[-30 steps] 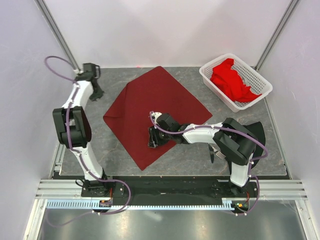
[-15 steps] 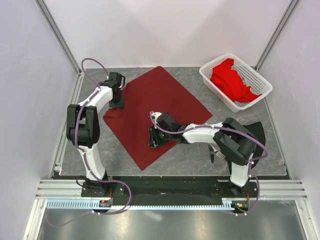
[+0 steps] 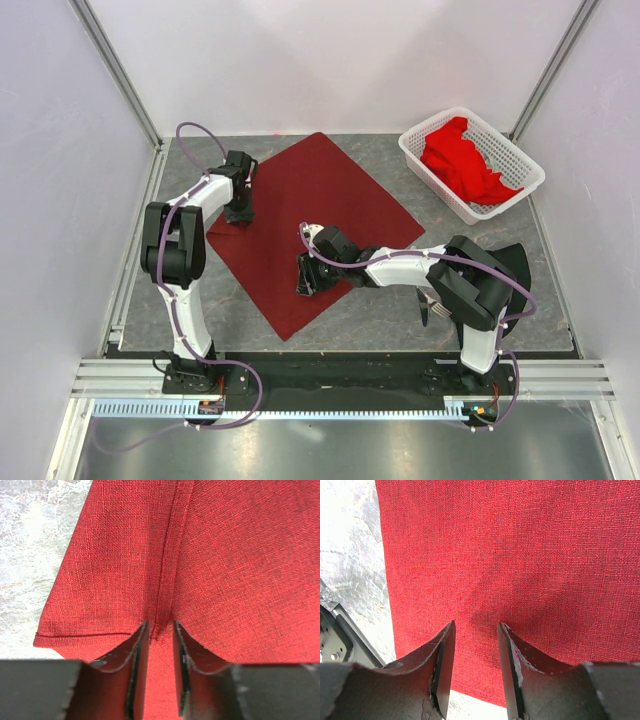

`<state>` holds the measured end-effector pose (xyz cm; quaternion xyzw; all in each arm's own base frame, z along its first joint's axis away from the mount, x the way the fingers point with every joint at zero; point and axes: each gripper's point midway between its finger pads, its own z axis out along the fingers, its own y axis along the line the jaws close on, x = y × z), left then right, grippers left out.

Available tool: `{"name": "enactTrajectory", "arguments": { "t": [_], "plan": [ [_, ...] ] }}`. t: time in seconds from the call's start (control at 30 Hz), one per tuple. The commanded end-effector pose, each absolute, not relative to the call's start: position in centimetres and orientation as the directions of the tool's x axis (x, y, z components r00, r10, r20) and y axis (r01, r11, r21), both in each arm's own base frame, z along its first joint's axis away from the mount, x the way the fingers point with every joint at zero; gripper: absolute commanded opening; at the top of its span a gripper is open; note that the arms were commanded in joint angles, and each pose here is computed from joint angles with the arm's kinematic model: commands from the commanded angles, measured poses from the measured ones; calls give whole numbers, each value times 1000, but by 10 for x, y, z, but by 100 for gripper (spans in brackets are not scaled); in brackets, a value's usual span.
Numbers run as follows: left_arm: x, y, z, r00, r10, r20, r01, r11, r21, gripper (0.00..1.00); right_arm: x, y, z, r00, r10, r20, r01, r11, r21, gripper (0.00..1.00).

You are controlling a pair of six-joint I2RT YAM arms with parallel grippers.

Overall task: Fold the napkin into a case and place the utensils inside
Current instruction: Flatten out the crumpled napkin at the center of the board, then flatten the napkin at the center of the board.

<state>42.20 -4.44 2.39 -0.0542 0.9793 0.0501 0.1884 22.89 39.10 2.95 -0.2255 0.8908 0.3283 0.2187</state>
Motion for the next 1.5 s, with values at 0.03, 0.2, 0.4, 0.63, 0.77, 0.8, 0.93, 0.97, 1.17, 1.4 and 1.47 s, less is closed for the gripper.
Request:
{"name": "enactTrajectory", "arguments": {
  "t": [0.03,0.2,0.4,0.63,0.77,0.8,0.93,0.97,1.17,1.4,1.47],
  "plan": [
    [429,-41,20,-929,-32,-370,-81,990,116,26,229,399,43,-784,-252,-568,-570,655,497,47],
    [429,-39,20,-931,-29,-364,-81,988,130,20,230,399,40,-786,-250,-565,-566,658,496,47],
    [444,-28,72,-878,-59,-476,-135,983,127,3,229,398,35,-786,-259,-561,-567,661,491,47],
    [453,115,128,-717,-378,-586,-562,811,164,6,228,397,40,-787,-256,-562,-568,658,495,47],
    [449,130,139,-687,-473,-552,-617,780,99,29,231,395,55,-772,-244,-586,-575,661,482,47],
    [448,125,140,-672,-489,-556,-628,774,78,30,232,393,58,-768,-245,-592,-577,666,473,47],
    [436,91,155,-648,-502,-573,-597,802,-27,41,243,382,66,-747,-250,-616,-576,706,412,51],
    [428,87,147,-667,-493,-559,-590,808,-8,41,247,376,65,-746,-254,-615,-566,729,385,52],
    [396,7,124,-736,-475,-482,-457,874,-164,35,277,350,70,-753,-210,-624,-513,782,355,59],
    [347,-112,80,-824,-460,-330,-339,868,-363,32,315,327,64,-777,-159,-609,-425,846,322,62],
    [327,-124,60,-826,-500,-261,-378,834,-403,32,324,316,61,-784,-145,-603,-391,870,299,63]
  ]
}}
